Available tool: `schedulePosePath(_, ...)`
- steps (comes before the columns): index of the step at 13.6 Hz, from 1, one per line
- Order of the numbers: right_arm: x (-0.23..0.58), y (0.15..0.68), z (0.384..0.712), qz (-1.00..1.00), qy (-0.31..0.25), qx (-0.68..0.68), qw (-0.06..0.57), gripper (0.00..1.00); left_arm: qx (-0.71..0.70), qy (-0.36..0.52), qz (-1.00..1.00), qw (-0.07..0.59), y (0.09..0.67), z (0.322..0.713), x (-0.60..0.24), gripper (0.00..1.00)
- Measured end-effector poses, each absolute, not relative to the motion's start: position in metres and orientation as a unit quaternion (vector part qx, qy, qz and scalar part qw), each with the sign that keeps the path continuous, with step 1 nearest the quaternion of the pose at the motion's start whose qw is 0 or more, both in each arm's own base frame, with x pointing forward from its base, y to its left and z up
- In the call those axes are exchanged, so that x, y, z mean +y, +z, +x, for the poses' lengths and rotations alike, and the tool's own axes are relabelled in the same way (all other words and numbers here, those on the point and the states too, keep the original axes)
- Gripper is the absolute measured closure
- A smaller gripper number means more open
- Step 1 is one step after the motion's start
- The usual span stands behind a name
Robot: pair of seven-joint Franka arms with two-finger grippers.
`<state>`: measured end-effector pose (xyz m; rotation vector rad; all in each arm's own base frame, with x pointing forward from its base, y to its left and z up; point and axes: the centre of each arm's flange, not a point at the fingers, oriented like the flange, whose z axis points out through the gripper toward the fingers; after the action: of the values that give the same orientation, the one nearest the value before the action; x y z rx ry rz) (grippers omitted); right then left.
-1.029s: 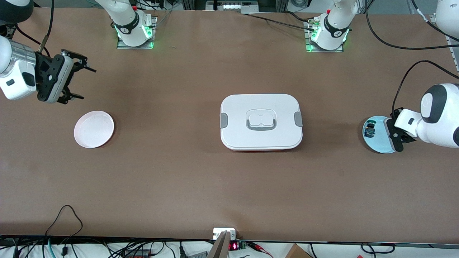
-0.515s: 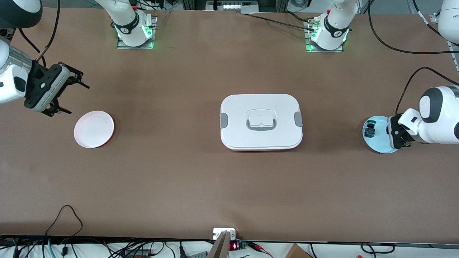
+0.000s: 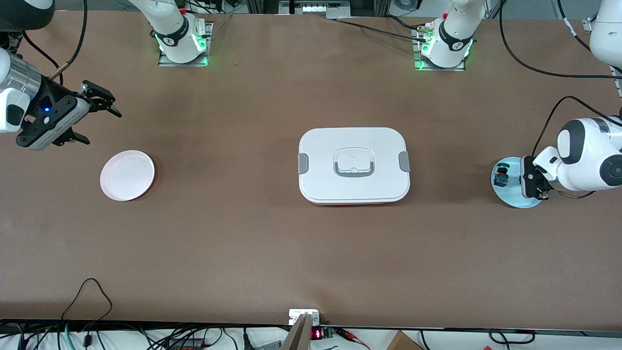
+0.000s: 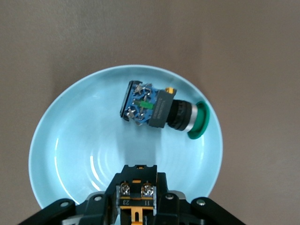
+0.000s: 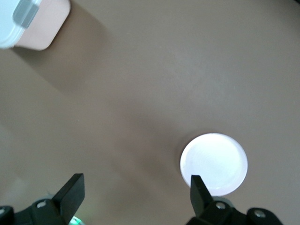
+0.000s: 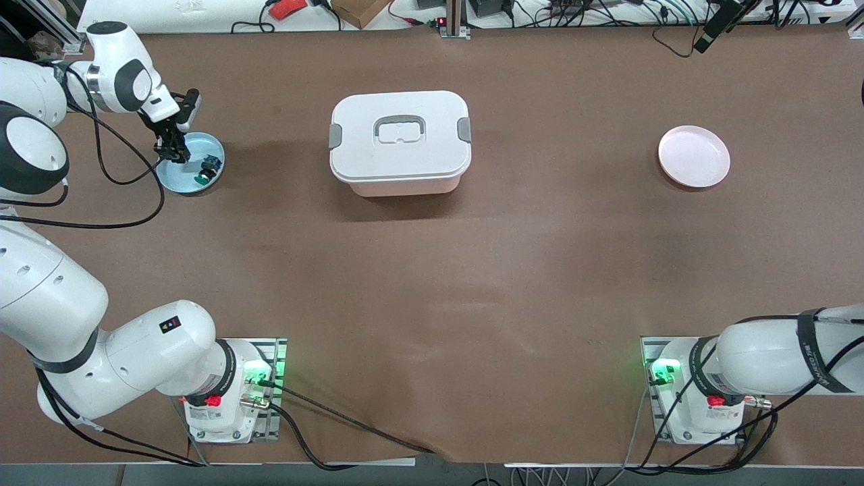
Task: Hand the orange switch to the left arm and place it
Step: 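Lower the orange switch onto the blue plate and open the left gripper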
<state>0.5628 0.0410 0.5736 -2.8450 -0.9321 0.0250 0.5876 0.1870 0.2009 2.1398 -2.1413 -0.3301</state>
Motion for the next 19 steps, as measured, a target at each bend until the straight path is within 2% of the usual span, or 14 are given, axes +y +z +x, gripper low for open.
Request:
schedulePosePath(6, 0.059, 0.576, 0.554, -0.983, 0.026, -0.179, 0.04, 0.0, -0.733, -0.082, 0.674, 0.037, 0.187, 0.593, 0.185, 0.67)
schedulePosePath(8, 0.069, 0.573, 0.552, -0.988, 0.032, -0.149, 0.038, 0.0, -0.737, -0.081, 0.67, 0.038, 0.187, 0.594, 0.184, 0.52)
schedulePosePath(13, 0.083, 0.586, 0.527, -0.993, 0.044, -0.11, 0.022, 0.0, -0.744, -0.088, 0.661, 0.04, 0.217, 0.605, 0.169, 0.03)
schedulePosePath(14, 0.082, 0.586, 0.52, -0.993, 0.044, -0.109, 0.016, 0.0, -0.742, -0.093, 0.663, 0.039, 0.23, 0.607, 0.165, 0.0)
schedulePosePath(19, 0.078, 0.586, 0.509, -0.993, 0.042, -0.109, 0.008, 0.0, -0.653, -0.164, 0.737, 0.055, 0.322, 0.607, 0.144, 0.0)
